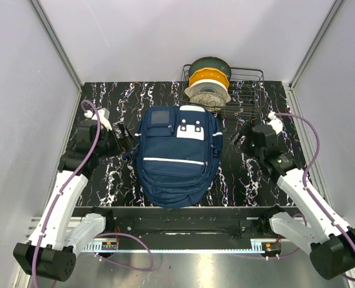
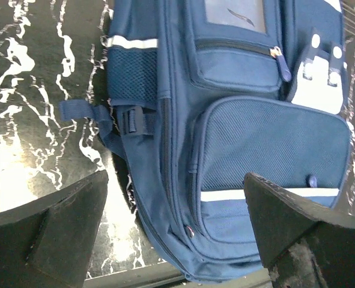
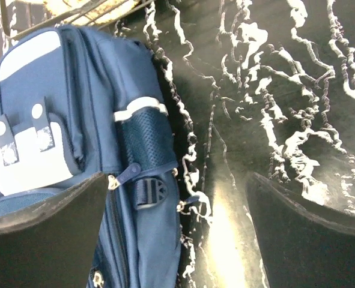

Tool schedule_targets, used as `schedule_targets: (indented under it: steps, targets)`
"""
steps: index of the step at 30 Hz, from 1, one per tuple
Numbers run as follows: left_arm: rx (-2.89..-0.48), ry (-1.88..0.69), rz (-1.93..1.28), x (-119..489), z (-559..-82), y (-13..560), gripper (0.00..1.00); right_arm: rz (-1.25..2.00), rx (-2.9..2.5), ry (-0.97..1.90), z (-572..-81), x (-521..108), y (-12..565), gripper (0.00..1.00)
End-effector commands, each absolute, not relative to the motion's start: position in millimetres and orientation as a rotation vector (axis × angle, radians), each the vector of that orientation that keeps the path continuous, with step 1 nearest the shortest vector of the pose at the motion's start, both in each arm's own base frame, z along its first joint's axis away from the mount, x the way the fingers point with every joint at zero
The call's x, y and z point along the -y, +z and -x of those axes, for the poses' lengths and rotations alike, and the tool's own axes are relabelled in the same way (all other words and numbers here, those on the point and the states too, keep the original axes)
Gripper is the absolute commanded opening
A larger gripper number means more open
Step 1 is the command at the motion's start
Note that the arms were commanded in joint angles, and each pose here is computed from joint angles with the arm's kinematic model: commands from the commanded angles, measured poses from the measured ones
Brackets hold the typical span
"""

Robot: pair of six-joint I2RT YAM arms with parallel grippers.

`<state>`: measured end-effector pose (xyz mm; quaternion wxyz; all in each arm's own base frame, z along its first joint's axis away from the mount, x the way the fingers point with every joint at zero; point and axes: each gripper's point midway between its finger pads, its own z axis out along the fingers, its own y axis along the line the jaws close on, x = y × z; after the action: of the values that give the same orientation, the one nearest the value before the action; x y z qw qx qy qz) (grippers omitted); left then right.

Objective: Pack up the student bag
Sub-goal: Reset both arms

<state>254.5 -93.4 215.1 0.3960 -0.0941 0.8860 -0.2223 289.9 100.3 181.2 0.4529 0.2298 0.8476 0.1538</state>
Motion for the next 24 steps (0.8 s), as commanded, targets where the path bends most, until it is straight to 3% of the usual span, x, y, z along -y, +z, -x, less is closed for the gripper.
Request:
schedule_targets:
  steps: [1,5,12,24]
  targets:
    - [-2.123,-0.380,0.338,73.7,-273.5,246.6,0.99,-0.567,-2.032,0.346,-303.5,-61.1,214.3,1.00]
    - [-1.985,-0.335,0.351,67.3,-274.0,269.2,0.99,-0.677,-2.034,0.457,-318.5,-13.9,218.0,1.00]
    - [-1.917,-0.195,0.434,41.1,-278.9,263.4,0.99,-0.646,-2.060,0.644,-320.5,-28.1,204.8,1.00]
    - [-1.854,-0.037,0.507,11.1,-274.5,234.5,0.99,-0.581,-1.882,0.024,-310.6,22.6,191.8,1.00]
